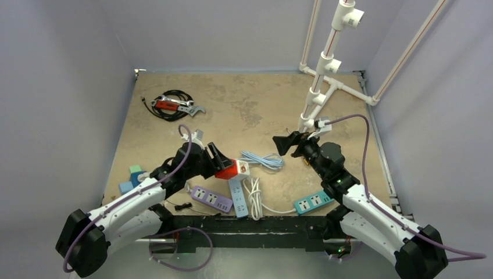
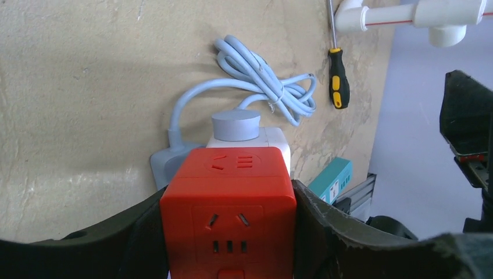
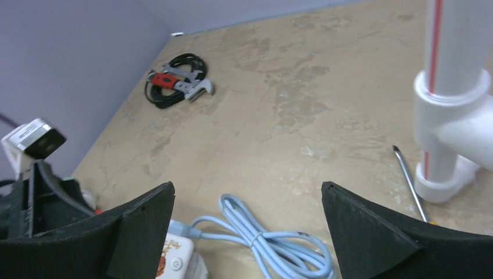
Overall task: Pull the plug off the socket
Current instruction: Remove the plug from the socket.
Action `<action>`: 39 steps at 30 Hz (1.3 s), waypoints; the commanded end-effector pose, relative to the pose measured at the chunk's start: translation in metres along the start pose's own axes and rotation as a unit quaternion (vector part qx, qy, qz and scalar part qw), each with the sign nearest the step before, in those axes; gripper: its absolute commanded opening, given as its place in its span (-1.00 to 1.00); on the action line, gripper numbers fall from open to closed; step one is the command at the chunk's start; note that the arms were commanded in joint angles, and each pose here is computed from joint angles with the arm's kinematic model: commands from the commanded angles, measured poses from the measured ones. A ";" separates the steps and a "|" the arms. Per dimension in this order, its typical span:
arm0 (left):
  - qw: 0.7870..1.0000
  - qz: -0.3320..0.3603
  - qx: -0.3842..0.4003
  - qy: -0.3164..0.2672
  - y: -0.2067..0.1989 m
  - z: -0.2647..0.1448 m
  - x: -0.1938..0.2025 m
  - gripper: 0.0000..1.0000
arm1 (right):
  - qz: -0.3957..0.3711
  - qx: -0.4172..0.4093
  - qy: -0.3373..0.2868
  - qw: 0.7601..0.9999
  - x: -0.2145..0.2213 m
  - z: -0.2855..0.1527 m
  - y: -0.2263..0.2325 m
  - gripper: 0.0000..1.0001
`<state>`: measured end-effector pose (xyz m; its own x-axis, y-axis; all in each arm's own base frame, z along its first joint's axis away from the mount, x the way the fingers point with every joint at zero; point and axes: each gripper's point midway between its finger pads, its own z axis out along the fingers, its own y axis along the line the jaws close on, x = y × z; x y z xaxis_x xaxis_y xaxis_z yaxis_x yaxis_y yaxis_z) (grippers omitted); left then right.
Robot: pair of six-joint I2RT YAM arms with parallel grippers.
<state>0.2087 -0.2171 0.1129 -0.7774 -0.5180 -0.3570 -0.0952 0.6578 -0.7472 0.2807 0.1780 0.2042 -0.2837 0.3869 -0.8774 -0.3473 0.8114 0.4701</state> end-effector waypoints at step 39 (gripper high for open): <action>0.817 0.462 0.333 0.094 -0.138 -0.048 -0.027 -1.00 | -0.333 -0.093 -0.071 0.935 0.089 -0.013 0.127 0.98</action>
<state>0.2198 -0.2561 0.2059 -0.5313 0.2454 -0.8109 0.8217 0.3824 -0.4226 0.1792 0.3136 0.1664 0.1616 -0.1176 -0.9798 -0.6878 0.6986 -0.1973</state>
